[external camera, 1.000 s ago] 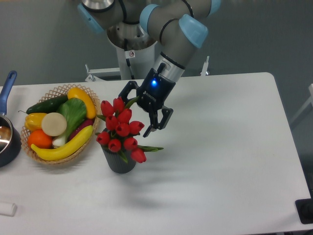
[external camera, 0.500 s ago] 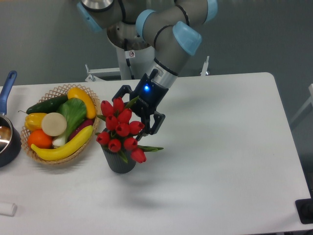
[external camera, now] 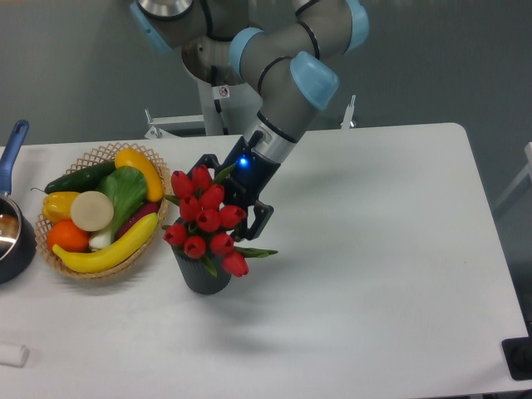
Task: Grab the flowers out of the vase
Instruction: 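Close the gripper around the tulip stems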
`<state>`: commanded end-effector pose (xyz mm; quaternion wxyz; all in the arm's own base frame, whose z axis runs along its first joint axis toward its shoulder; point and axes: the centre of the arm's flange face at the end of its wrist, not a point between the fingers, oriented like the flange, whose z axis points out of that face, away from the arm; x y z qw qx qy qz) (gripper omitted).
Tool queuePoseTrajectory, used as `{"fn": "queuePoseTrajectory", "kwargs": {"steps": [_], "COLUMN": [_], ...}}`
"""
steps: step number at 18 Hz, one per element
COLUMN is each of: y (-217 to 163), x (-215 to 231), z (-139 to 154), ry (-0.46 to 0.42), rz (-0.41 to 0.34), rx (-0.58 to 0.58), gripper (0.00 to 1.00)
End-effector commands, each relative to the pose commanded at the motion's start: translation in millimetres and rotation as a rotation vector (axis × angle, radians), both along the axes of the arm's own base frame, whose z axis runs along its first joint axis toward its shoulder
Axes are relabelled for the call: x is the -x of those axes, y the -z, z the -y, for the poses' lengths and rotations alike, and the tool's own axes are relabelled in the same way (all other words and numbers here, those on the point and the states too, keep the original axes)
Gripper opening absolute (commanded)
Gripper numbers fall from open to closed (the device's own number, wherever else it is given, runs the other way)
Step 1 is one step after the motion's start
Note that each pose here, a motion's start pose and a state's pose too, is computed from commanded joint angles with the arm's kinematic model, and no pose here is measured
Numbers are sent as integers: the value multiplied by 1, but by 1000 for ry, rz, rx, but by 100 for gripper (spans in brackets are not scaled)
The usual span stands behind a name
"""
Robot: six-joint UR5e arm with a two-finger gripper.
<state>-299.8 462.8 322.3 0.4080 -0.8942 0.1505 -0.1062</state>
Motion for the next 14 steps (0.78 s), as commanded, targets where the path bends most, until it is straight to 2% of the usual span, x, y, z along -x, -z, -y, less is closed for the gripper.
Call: {"fn": "queuePoseTrajectory", "kwargs": {"steps": [3,10,12,14], "y": [1,1,0,0], "x": [0,1,2,2], "z": [0,1,2,2], "ry": [0,-2,-1,-2], "rz": [1,7,22,24], "rx": [1,-5,-26,-29], "gripper": [100,71,69,63]}}
